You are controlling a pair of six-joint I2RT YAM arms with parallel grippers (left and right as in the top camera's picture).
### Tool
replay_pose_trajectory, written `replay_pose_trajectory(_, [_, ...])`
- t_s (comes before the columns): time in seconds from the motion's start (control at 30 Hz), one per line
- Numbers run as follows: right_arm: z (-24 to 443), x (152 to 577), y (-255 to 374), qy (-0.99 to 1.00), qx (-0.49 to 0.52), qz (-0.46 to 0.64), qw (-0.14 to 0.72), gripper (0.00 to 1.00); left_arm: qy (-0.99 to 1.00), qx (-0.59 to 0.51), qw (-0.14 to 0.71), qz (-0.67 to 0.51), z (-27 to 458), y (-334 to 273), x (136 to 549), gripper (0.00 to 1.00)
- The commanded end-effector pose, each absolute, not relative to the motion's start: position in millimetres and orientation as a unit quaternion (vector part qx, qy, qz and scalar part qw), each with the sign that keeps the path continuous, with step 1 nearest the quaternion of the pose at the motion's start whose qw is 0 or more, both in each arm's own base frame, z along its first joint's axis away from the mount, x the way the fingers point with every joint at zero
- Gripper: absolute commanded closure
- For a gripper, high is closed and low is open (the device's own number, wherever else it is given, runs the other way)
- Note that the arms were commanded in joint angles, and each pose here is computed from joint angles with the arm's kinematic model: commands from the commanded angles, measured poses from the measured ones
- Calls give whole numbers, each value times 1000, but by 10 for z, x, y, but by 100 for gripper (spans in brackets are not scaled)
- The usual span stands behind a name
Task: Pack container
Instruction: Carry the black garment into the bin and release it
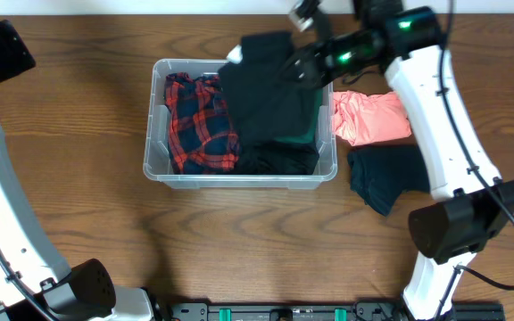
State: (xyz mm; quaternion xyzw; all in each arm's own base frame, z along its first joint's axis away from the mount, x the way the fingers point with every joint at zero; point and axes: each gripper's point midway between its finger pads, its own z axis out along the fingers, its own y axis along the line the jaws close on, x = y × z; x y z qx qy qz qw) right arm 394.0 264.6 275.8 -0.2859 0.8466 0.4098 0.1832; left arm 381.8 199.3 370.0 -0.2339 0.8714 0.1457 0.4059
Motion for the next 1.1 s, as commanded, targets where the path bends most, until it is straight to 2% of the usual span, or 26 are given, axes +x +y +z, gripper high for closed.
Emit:
replay_pose_trajectory(0.0, [2505, 3893, 2803, 852, -320, 380, 167, 99, 874, -236, 397, 152, 3646, 2033, 3813, 2])
replay_pose_trajectory(0.17, [2153, 3715, 3029, 860, -329, 377, 103, 99, 874, -236, 397, 152, 3646, 2033, 3813, 2])
replay_pose_trajectory(0.37, [1552, 3891, 2899, 903, -300, 300, 65, 99, 874, -236, 397, 152, 3646, 2033, 3813, 2])
replay_pose_trajectory(0.47, [1163, 4018, 2685, 936, -262, 234, 38, 99, 874, -236, 397, 152, 3646, 2033, 3813, 2])
replay_pose_trajectory(0.6, [725, 4136, 2104, 978, -191, 86, 2, 99, 874, -236, 397, 152, 3646, 2033, 3813, 2])
replay_pose_trajectory(0.77, [666, 4200, 1617, 985, -170, -36, -3, 98, 874, -236, 397, 152, 3645, 2032, 3813, 2])
replay_pose_trajectory(0.87, [797, 4221, 1633, 984, -172, -35, 15, 88, 874, -236, 397, 152, 3645, 2032, 3813, 2])
replay_pose_trajectory(1.07, [1408, 4270, 1713, 972, -217, -9, 91, 43, 874, -236, 397, 152, 3646, 2033, 3813, 2])
